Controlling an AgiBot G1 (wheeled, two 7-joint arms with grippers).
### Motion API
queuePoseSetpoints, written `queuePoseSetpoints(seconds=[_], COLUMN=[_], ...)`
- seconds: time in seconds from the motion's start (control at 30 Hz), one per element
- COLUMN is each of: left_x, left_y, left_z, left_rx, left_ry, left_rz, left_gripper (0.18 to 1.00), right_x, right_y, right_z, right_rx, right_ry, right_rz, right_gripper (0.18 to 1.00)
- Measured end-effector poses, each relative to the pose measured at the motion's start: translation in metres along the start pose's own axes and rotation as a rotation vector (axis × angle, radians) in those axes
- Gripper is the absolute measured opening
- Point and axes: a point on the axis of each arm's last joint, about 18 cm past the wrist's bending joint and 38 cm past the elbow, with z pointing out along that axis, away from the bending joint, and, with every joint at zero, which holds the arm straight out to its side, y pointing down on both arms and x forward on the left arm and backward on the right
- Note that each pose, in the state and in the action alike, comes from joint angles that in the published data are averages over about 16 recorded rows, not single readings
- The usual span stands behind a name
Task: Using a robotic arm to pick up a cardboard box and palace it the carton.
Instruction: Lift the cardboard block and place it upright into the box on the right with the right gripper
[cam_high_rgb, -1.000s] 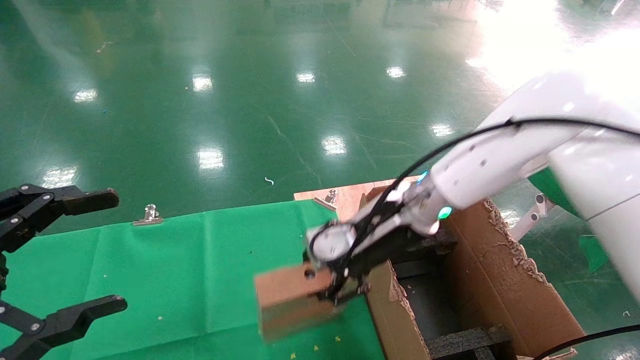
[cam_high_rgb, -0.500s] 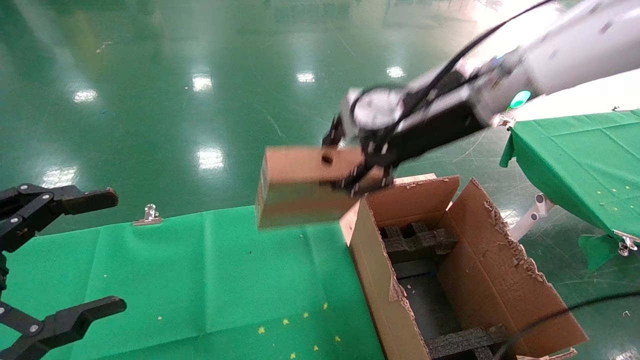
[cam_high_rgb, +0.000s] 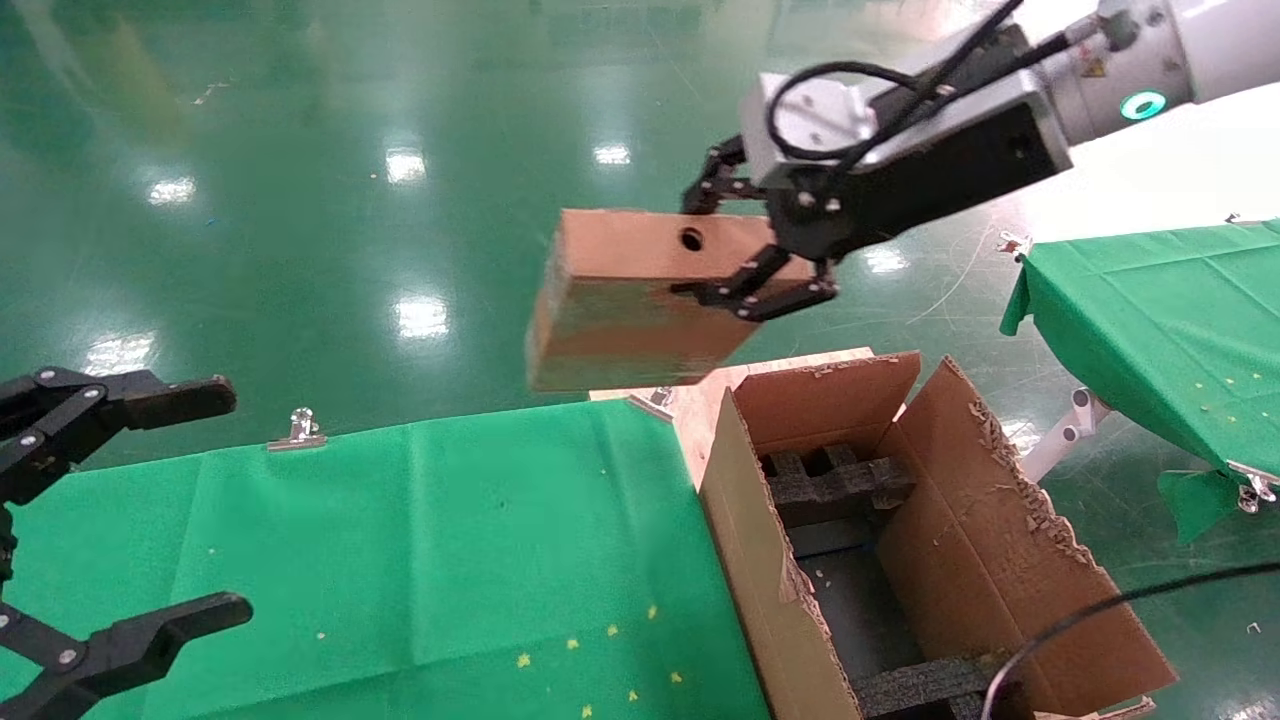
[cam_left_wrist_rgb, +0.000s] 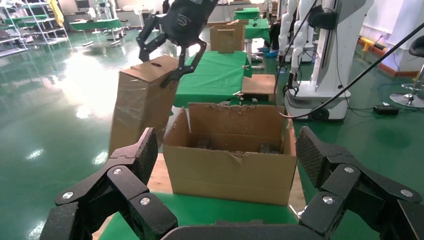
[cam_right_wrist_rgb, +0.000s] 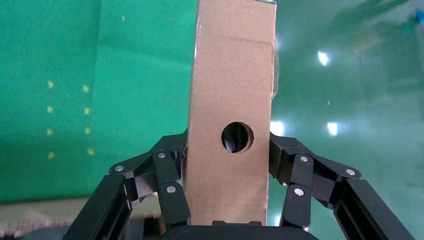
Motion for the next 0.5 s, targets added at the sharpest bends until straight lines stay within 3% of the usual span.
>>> queuePoseSetpoints(seconds=[0.5], left_x=[0.000], left_y=[0.000], left_z=[0.000], left_rx=[0.000], left_ry=[0.000], left_rz=[0.000], left_gripper=[1.001], right_x=[-0.035], right_y=[0.076], right_z=[-0.068], right_rx=[-0.189], right_ry=[0.047], right_rz=[0.156], right_gripper=[0.416])
